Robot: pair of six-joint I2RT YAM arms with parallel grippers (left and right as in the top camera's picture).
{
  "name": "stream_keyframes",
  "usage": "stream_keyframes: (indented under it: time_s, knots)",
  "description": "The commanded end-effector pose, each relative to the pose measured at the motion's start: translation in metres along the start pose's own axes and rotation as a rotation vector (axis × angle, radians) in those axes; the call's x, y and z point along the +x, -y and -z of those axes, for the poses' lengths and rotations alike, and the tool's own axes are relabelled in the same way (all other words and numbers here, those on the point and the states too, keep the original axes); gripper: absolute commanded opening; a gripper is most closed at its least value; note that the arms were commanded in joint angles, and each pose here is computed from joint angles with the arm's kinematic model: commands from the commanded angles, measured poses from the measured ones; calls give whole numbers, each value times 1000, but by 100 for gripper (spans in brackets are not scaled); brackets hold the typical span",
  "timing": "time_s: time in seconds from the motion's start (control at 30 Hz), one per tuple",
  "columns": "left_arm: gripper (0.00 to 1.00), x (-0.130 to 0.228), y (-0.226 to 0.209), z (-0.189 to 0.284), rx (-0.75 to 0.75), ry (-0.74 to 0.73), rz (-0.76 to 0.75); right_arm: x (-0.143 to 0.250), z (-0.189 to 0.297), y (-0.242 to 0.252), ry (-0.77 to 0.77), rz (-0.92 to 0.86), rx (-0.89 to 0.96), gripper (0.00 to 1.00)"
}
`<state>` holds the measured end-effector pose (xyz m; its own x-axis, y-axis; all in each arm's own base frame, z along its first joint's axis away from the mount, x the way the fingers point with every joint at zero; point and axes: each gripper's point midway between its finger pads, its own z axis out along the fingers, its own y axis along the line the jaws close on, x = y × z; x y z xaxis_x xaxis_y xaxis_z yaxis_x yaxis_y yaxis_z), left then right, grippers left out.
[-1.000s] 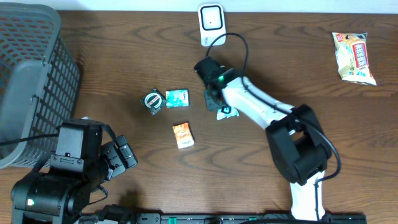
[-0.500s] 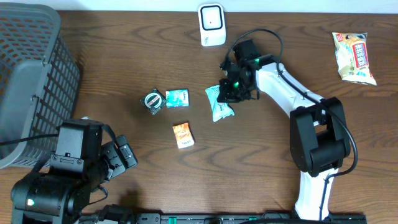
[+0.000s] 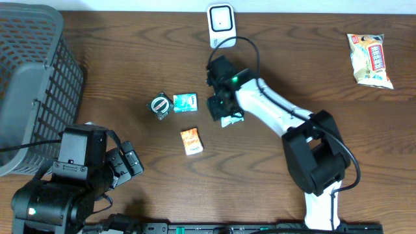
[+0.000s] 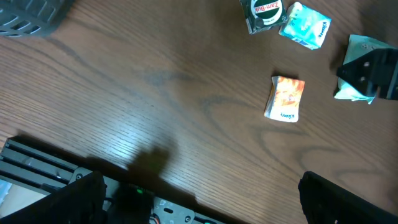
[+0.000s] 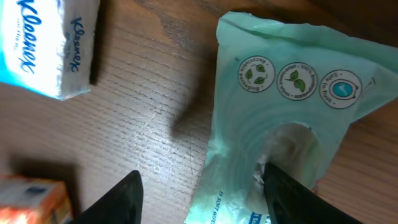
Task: Scan the item barcode
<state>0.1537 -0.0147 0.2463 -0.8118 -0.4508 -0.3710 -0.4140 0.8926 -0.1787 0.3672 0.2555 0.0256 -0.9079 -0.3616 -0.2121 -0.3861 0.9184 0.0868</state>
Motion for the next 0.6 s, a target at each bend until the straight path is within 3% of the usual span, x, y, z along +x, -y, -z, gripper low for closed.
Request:
stream_keyframes:
  time_s: [0.0,0.3,0.43,0.57]
  knots:
    - [98,0,-1,0,-6,1,4,1,1,14,27,19,185,57]
    - [97,0,-1,0,-6,1,4,19,-23,29,-41,34,335,55]
    - [98,0,-1,0,-6,1,4,23,-25,30,-57,37,339,43]
    - [98,0,-1,0,-6,1,4,23,-25,30,-58,36,339,21]
